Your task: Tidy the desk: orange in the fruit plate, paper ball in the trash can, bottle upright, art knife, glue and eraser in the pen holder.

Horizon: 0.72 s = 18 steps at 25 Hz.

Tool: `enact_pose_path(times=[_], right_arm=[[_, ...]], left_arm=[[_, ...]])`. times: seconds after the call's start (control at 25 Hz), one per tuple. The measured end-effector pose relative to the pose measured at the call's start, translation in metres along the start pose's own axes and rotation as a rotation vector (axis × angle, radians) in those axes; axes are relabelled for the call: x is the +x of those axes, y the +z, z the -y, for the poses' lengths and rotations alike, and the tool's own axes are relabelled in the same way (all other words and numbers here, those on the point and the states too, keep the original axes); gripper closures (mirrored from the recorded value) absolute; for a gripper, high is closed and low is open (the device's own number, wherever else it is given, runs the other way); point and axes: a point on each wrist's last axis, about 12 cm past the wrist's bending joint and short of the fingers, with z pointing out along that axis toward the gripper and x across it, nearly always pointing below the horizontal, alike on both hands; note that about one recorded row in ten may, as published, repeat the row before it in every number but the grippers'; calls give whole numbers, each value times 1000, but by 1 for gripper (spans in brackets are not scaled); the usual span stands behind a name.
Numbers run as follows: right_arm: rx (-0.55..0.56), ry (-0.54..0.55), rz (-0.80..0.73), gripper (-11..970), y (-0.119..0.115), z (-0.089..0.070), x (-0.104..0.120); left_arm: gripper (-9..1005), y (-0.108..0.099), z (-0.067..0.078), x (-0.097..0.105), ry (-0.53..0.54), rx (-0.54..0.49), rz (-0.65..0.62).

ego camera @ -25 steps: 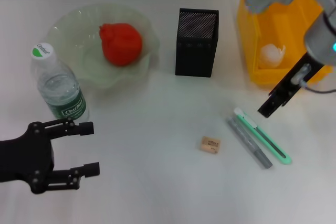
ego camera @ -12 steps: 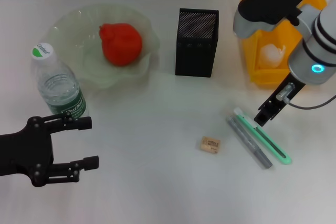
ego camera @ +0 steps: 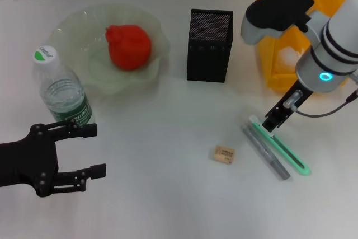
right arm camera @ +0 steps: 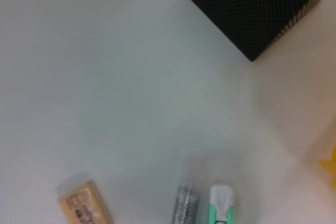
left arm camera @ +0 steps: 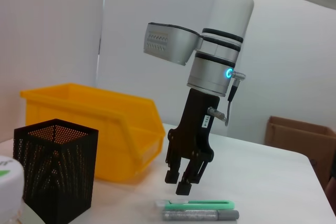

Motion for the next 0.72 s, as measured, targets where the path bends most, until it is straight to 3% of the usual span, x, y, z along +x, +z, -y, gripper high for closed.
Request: enact_pose_path(times=[0.72], right_arm=[[-34, -24, -13, 568, 11, -9, 0]], left_arm=[[198, 1, 1, 2, -6, -3, 0]])
